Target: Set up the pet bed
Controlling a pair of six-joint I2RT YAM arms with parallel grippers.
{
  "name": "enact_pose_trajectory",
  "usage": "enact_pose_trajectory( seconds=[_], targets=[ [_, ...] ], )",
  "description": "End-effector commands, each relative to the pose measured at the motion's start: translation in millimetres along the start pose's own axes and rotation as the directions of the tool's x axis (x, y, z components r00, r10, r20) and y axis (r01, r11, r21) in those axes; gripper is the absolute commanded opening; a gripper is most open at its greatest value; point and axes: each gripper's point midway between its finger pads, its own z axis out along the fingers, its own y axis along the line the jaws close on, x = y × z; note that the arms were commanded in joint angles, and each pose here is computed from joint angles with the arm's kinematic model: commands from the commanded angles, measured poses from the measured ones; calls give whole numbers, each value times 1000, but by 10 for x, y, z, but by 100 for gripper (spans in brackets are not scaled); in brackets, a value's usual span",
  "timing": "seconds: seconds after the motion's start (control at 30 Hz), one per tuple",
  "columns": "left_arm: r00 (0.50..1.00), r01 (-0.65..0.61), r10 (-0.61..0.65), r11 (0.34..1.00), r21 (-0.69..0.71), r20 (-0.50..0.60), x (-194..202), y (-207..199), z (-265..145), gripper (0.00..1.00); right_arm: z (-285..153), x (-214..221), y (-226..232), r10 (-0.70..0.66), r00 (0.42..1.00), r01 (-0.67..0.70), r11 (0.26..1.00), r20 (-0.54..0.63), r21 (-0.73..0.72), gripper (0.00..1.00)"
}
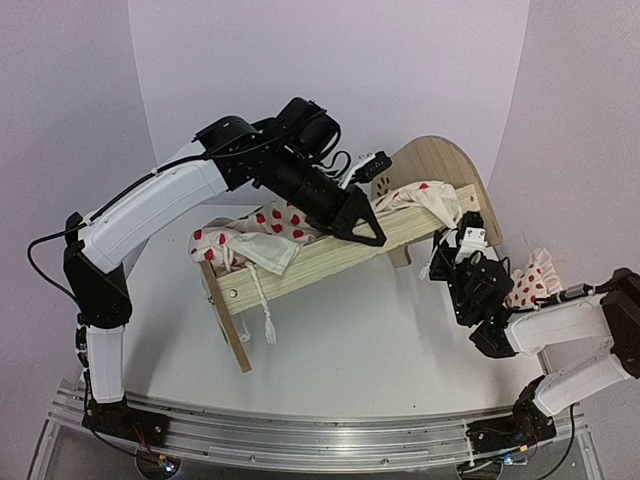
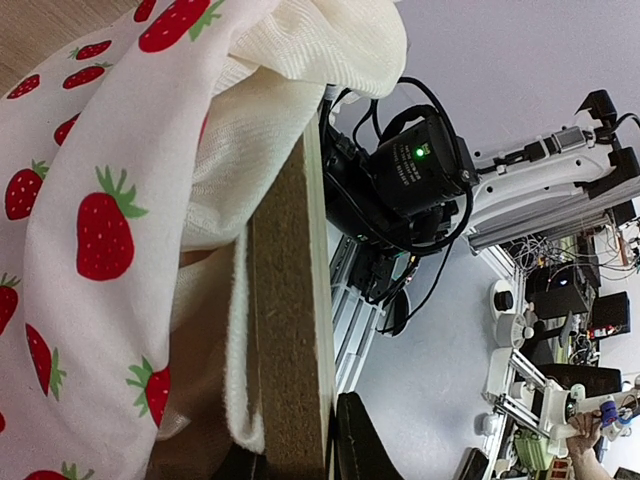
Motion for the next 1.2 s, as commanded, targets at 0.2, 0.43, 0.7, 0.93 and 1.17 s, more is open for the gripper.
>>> enact_pose_trajectory(
  seconds=[0.2, 0.43, 0.7, 0.93, 1.17],
  targets=[
    [717, -513, 418, 858, 17, 558, -988, -1279, -1427, 0, 232, -230, -136, 67, 991, -88, 981, 119, 173, 48],
    [713, -515, 422, 857, 11, 560, -991, -1282, -1440, 0, 291, -191, -171, 71, 990, -94, 975, 120, 200, 22],
    [708, -517, 439, 856, -17, 552, -991, -1233, -1420, 0, 254, -231, -137, 65, 990, -84, 986, 126, 147, 3],
    [693, -515, 563, 824, -238, 450, -987, -616, -1125, 0, 68, -109, 86, 15, 1000, -14, 999, -17, 33, 0],
    [709, -514, 602, 798, -315, 367, -919, -132, -913, 0, -310, 334, -15, 100, 968, -109, 994, -232, -30, 0]
  ],
)
